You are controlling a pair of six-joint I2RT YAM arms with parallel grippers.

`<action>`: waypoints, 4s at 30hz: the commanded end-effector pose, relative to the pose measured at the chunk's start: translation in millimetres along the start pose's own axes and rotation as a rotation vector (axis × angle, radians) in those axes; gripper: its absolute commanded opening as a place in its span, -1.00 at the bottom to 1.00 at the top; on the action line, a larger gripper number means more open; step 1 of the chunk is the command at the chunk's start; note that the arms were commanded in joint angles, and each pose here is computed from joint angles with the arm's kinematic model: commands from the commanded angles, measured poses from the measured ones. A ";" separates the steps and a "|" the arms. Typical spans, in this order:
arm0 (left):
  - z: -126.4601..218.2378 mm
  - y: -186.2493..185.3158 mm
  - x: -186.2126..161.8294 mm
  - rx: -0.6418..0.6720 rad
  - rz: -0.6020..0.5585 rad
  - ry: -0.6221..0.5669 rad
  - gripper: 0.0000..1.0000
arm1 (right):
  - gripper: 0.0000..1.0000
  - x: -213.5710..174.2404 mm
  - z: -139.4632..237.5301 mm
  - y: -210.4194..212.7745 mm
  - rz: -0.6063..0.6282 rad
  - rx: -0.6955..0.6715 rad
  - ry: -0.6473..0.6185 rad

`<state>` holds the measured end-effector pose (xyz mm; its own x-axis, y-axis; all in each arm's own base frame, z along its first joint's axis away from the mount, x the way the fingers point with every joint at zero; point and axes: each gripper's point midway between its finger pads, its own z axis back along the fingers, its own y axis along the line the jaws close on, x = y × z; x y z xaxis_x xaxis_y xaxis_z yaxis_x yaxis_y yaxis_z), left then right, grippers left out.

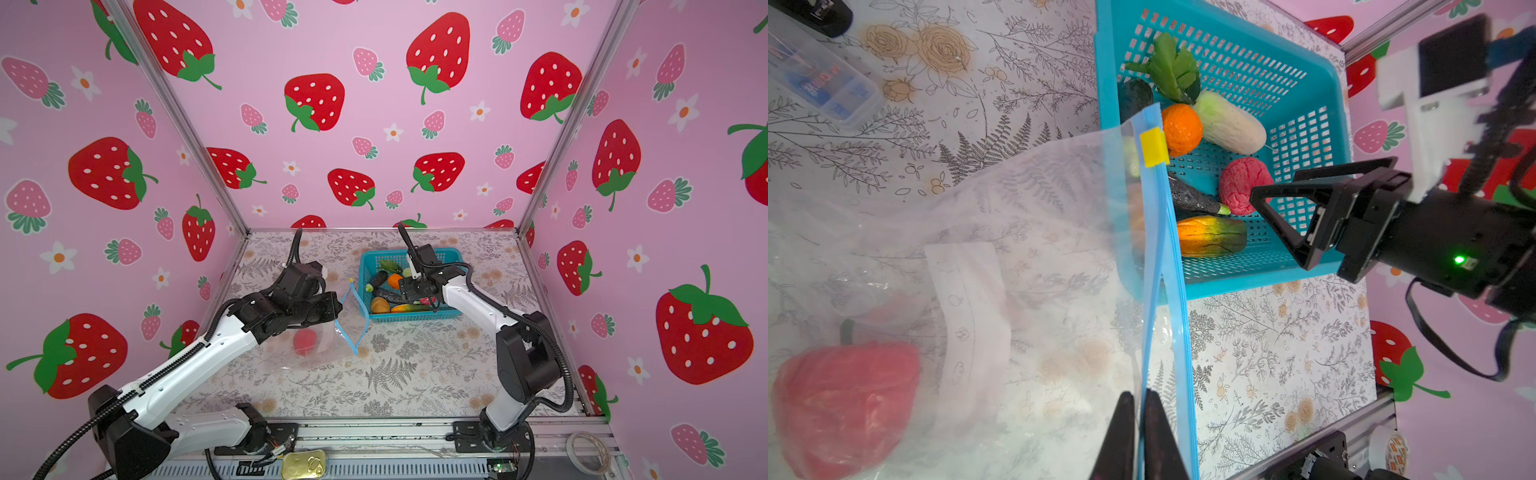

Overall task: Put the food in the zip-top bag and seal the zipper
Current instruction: 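Move the right gripper back over the teal basket, then lower the right gripper onto the pink cabbage and close on it, then lift the pink cabbage and carry it toward the bag mouth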

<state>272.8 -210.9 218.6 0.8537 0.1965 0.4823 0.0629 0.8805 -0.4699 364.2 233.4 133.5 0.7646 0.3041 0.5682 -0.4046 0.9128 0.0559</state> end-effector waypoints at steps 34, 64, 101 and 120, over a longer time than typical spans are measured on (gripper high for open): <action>-7.2 -2.8 0.9 -0.016 -0.005 0.007 -0.79 | 0.62 -17.0 -80.3 -55.5 -0.132 -0.080 0.136; -8.1 -1.2 -0.1 -0.021 0.001 0.002 -0.79 | 0.25 -1.9 -57.5 -54.0 -0.136 -0.054 0.089; -14.2 -2.0 2.4 -0.016 0.008 0.001 -0.80 | 0.17 12.4 -34.4 -49.7 -0.132 -0.021 0.011; -17.1 -8.3 8.1 -0.018 0.007 0.010 -0.82 | 0.12 29.8 19.9 -4.4 -0.106 0.216 -0.112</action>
<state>280.7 -220.2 195.6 0.8753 0.1827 0.4477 0.0543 0.8829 -0.4664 391.3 222.1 144.6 0.7813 0.1722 0.6000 -0.3760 0.8971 0.2322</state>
